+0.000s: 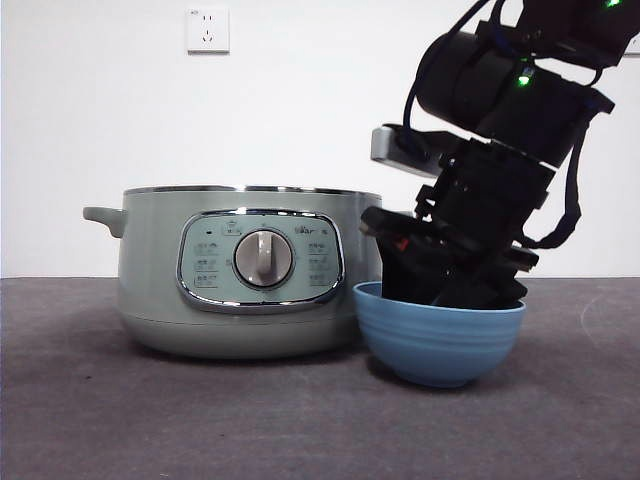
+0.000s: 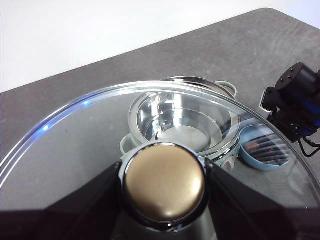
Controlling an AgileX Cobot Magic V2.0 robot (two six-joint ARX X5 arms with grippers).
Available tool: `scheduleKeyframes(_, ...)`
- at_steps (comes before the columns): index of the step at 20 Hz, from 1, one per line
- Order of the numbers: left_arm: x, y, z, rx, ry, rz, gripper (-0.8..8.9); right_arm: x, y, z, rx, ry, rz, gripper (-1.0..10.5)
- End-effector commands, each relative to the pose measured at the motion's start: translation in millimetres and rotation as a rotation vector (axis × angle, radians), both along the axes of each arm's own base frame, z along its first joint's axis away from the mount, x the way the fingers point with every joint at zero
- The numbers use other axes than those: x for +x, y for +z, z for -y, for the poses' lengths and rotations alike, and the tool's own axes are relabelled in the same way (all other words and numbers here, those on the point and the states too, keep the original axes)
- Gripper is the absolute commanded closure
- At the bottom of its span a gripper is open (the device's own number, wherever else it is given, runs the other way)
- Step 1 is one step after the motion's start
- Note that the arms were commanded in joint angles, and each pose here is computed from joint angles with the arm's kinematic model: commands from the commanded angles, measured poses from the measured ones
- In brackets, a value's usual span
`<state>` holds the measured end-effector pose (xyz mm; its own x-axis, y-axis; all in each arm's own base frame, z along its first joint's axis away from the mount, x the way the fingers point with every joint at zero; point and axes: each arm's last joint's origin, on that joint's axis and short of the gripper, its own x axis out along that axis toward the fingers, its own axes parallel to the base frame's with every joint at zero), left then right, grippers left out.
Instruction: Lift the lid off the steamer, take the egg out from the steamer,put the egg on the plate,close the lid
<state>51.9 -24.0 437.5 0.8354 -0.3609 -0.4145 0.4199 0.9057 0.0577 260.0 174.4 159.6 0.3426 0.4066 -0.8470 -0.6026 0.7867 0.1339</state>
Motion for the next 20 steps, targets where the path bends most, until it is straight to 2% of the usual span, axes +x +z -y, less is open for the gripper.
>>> scheduleKeyframes(1,-4.3,7.9,-2.0,-0.021,-0.006,0.063,8.22,-0.7,-13.1,-0.4,-0.020,-0.002,-0.038,9.6)
scheduleKeyframes(5,-4.7,6.8,-2.2,-0.016,-0.006,0.052,8.22,-3.0,-14.6,-4.4,-0.024,0.016,-0.041,9.3)
scheduleKeyframes(6,-4.7,6.9,-2.2,-0.016,-0.006,0.053,8.22,-3.2,-14.5,-4.7,-0.024,0.018,-0.040,8.7)
scheduleKeyframes(8,-4.7,6.8,-2.2,-0.016,-0.006,0.052,8.22,-4.9,-14.4,-7.1,-0.024,0.027,-0.040,6.1)
scheduleKeyframes(9,-4.7,6.8,-2.2,-0.015,-0.006,0.052,8.22,-5.2,-13.1,-7.1,-0.022,0.028,-0.036,5.4)
scheduleKeyframes(15,-4.7,6.9,-2.1,-0.016,-0.006,0.053,8.22,-8.5,13.0,-4.8,0.028,0.026,0.036,5.3)
scheduleKeyframes(20,-3.2,9.6,0.1,-0.044,-0.049,0.071,8.22,-29.5,64.9,10.0,0.093,0.022,0.141,5.3)
